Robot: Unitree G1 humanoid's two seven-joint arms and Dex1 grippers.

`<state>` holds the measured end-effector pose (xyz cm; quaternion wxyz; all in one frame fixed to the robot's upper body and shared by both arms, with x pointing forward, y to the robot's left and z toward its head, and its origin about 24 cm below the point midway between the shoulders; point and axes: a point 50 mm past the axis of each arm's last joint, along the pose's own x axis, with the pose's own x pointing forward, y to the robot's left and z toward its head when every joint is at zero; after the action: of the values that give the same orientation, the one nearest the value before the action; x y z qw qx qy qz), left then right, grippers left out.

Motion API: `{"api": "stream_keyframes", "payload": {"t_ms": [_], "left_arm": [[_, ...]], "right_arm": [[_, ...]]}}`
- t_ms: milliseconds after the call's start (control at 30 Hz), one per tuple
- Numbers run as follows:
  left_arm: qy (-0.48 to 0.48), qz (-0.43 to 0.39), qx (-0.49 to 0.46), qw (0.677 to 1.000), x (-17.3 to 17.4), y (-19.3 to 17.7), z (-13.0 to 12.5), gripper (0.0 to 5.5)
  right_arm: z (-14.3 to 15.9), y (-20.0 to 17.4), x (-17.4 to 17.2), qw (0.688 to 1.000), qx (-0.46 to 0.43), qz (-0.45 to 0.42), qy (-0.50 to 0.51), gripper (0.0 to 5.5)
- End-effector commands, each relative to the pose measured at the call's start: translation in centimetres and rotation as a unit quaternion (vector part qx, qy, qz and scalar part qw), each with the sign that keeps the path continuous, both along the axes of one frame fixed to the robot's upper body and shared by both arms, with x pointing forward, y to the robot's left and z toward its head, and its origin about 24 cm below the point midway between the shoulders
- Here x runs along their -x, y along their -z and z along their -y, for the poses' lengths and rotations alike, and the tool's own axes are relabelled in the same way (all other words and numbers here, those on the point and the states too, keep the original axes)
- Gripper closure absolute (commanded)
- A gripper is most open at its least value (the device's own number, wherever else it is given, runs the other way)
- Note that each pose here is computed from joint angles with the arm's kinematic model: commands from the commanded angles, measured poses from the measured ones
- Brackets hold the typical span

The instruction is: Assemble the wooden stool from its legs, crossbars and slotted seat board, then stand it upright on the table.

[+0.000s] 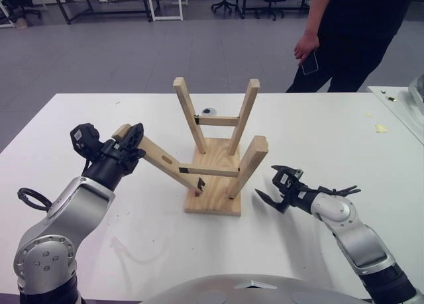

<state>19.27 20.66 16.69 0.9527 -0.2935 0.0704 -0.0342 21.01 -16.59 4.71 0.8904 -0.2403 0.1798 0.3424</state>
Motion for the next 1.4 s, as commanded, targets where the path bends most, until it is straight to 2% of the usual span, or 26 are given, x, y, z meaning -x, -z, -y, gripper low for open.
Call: {"api": "stream_keyframes", "payload": {"t_ms": [33,200,333,400,467,500,600,700,767,967,1167,1300,1400], "left_arm": [[-0.017,-0.022,-0.058,0.998,0.4,0.3,-0.3,4.47],[-0.01,-0.023,-0.083,0.996,0.8,0.5,0.5,4.47],[0.001,-0.018,-0.166,0.986,1.3,0.7,1.9,4.47],[-0.001,-0.018,-0.177,0.984,1.6,0.9,2.0,4.47],[0.001,-0.013,-0.197,0.98,1.9,0.9,2.4,4.47],[-0.001,-0.011,-0.205,0.979,2.0,1.0,2.6,4.47],[-0.015,-0.001,-0.228,0.974,2.2,1.0,3.4,4.47],[-0.032,0.003,-0.239,0.971,2.3,1.2,3.9,4.47],[-0.046,0.002,-0.246,0.968,2.0,1.3,4.2,4.47],[-0.077,-0.011,-0.229,0.97,0.7,1.3,4.9,4.47],[-0.052,-0.012,-0.233,0.971,0.9,1.7,6.0,4.47],[-0.034,0.0,-0.238,0.971,0.8,1.7,6.6,4.47],[-0.02,0.02,-0.233,0.972,0.2,1.3,7.3,4.47]], "right_arm": [[0.7,0.0,0.0,1.0,0.002,0.002,0.023,0.92],[0.8,-0.5,-0.4,0.999,-0.002,0.014,0.035,0.92],[0.1,-1.8,-0.5,0.998,-0.029,0.031,0.041,0.92],[-0.1,-2.4,-0.5,0.997,-0.038,0.04,0.046,0.92],[0.3,-5.2,-1.1,0.989,-0.077,0.095,0.081,0.92],[0.5,-7.8,-1.5,0.977,-0.112,0.145,0.108,0.92],[-0.2,-16.1,-1.3,0.921,-0.23,0.282,0.141,0.92],[-3.8,-20.1,-0.2,0.899,-0.308,0.307,0.059,0.92],[-6.5,-21.2,0.1,0.908,-0.299,0.293,-0.013,0.92],[-11.0,-18.1,-0.6,0.954,-0.114,0.261,-0.089,0.92],[-14.4,-13.8,-3.1,0.961,0.065,0.245,-0.108,0.92],[-14.7,-7.0,-3.0,0.967,0.173,0.135,-0.128,0.92],[-15.4,-3.9,-0.9,0.971,0.156,0.054,-0.173,0.92]]}}
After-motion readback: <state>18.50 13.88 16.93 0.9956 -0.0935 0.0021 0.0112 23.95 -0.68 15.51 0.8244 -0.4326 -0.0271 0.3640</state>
